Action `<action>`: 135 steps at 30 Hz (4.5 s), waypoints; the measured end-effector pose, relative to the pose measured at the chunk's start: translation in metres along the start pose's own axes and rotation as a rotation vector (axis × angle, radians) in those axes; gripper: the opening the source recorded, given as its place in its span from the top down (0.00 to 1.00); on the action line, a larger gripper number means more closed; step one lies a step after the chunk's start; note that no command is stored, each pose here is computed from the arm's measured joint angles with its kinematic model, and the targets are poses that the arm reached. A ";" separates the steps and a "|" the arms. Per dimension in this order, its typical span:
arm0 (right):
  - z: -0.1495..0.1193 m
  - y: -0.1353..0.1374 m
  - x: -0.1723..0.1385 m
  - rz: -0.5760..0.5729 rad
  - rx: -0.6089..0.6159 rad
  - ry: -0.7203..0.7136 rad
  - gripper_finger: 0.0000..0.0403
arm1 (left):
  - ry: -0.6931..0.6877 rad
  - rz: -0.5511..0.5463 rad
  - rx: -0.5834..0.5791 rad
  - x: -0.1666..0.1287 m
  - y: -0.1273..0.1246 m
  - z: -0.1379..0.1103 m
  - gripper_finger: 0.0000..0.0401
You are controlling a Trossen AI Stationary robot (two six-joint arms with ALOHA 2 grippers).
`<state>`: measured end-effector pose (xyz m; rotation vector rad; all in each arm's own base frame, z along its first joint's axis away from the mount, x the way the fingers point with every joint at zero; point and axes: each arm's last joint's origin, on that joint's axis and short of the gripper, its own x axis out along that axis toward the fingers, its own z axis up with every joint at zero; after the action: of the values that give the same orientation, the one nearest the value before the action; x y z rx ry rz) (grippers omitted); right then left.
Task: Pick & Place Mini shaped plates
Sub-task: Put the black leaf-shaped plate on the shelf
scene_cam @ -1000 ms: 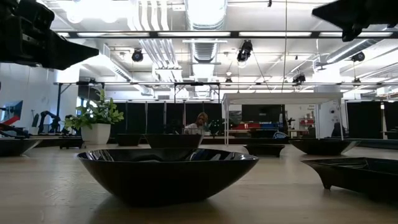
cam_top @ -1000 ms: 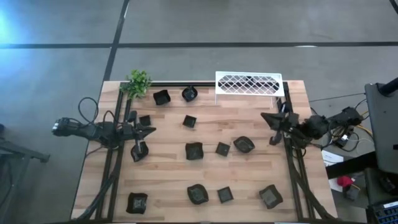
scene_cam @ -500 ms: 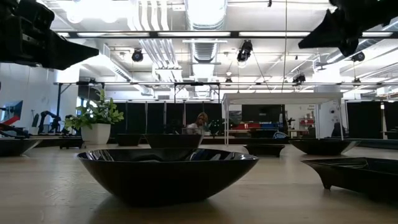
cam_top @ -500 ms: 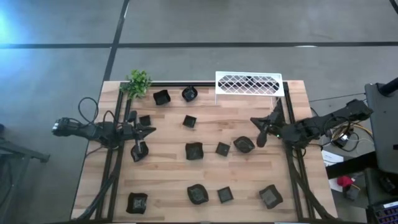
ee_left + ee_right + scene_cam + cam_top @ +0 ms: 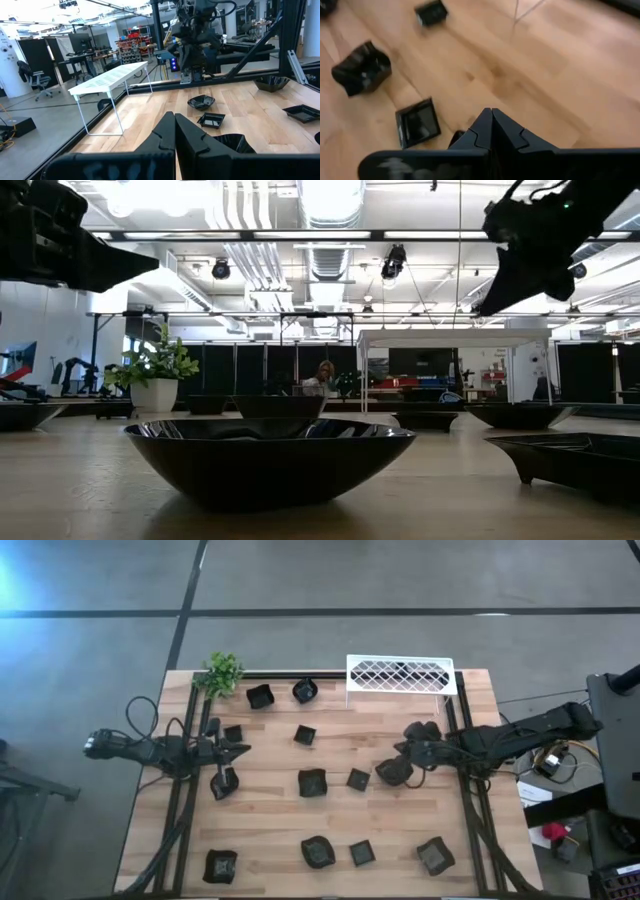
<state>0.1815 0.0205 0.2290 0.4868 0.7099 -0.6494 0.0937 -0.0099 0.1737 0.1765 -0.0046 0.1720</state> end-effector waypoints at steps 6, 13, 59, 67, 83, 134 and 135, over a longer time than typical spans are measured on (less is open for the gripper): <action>0.002 0.007 0.011 -0.018 0.012 0.093 0.98 | 0.000 0.000 0.000 0.000 0.000 0.000 1.00; 0.001 0.004 0.019 -0.077 0.059 0.145 0.98 | 0.000 0.000 0.000 0.000 0.000 0.000 1.00; -0.031 0.003 0.080 -0.286 0.077 0.446 0.78 | 0.000 0.000 0.000 0.000 0.000 0.000 1.00; -0.033 0.003 0.082 -0.300 0.074 0.453 0.80 | -0.001 0.000 0.000 0.000 0.000 0.000 1.00; -0.035 0.005 0.086 -0.262 0.049 0.507 0.97 | 0.000 0.000 0.000 0.000 0.000 0.000 1.00; 0.151 -0.118 -0.049 -0.680 0.339 0.078 0.98 | 0.000 0.000 0.000 0.000 0.000 0.000 1.00; 0.151 -0.121 -0.048 -0.703 0.342 0.076 0.98 | 0.000 0.000 0.000 0.000 0.000 0.000 1.00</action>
<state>0.1369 -0.1383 0.3410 0.5778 0.8497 -1.4329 0.0937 -0.0099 0.1738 0.1763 -0.0050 0.1721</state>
